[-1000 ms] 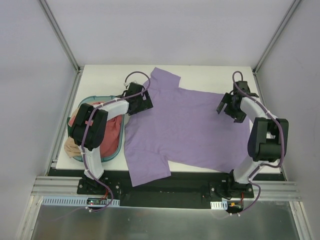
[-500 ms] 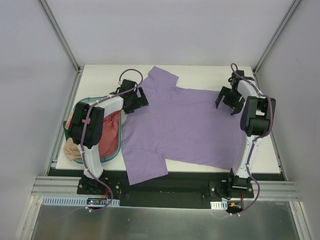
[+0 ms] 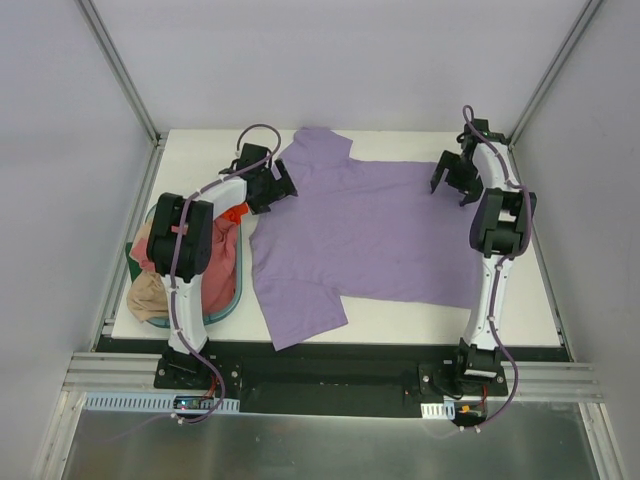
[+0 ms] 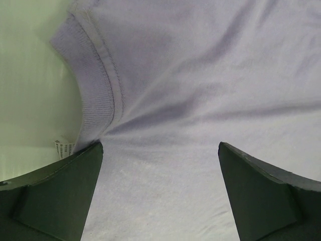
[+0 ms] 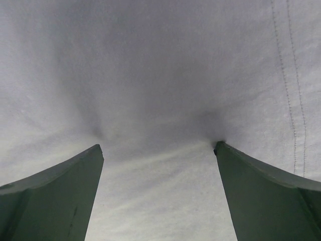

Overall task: Fold and stack the t-shirts
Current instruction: Flatten out the tshirt

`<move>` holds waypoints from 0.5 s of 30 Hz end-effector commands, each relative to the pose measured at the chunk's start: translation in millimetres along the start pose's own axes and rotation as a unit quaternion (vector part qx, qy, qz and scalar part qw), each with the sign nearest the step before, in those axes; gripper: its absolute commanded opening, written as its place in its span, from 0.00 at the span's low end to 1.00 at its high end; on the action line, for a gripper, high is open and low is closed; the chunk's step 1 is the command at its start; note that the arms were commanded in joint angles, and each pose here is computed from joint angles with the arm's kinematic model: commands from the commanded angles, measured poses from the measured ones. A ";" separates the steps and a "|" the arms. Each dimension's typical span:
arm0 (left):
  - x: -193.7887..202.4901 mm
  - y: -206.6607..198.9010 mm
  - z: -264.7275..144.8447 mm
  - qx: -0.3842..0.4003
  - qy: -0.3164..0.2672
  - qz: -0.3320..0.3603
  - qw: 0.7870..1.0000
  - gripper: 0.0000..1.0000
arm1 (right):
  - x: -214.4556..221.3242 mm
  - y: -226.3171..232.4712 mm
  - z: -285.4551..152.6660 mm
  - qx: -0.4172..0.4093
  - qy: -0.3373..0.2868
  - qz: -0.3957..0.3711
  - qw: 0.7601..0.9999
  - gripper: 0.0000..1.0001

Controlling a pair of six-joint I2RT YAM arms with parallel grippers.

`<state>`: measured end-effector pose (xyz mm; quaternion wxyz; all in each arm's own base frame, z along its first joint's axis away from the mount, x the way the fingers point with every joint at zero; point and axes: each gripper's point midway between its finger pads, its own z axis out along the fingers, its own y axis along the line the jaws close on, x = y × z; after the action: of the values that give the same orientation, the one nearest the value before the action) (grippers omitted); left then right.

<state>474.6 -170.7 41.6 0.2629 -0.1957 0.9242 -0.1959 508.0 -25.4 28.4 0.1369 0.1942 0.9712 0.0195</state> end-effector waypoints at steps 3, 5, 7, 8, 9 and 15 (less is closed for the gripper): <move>-3.4 -29.8 -27.7 0.041 0.016 0.034 0.998 0.99 | -32.3 7.2 -60.5 -0.024 -0.076 -0.013 0.997 0.96; -12.2 -55.6 -58.5 0.078 -0.004 0.051 0.996 0.99 | -34.6 -3.8 -103.0 -0.004 -0.117 -0.023 0.993 0.96; -12.0 -75.0 -93.2 0.103 -0.026 0.076 0.991 0.99 | -22.3 -15.1 -142.6 0.010 -0.143 -0.012 0.990 0.96; -6.1 -86.2 -114.1 0.116 -0.037 0.086 0.989 0.99 | -13.9 -22.3 -175.9 0.015 -0.169 -0.008 0.985 0.96; -0.3 -89.3 -131.9 0.124 -0.046 0.089 0.987 0.99 | 4.2 -27.5 -190.7 0.015 -0.172 0.016 0.985 0.96; 72.0 -78.3 -206.5 0.151 -0.051 0.119 0.980 0.99 | 105.2 -57.1 -230.1 -0.010 -0.222 0.071 0.972 0.96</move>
<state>380.5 -223.3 201.2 0.3505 -0.0729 0.8864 -0.2934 386.3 -33.9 207.6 0.3110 0.2184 0.9250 -0.0029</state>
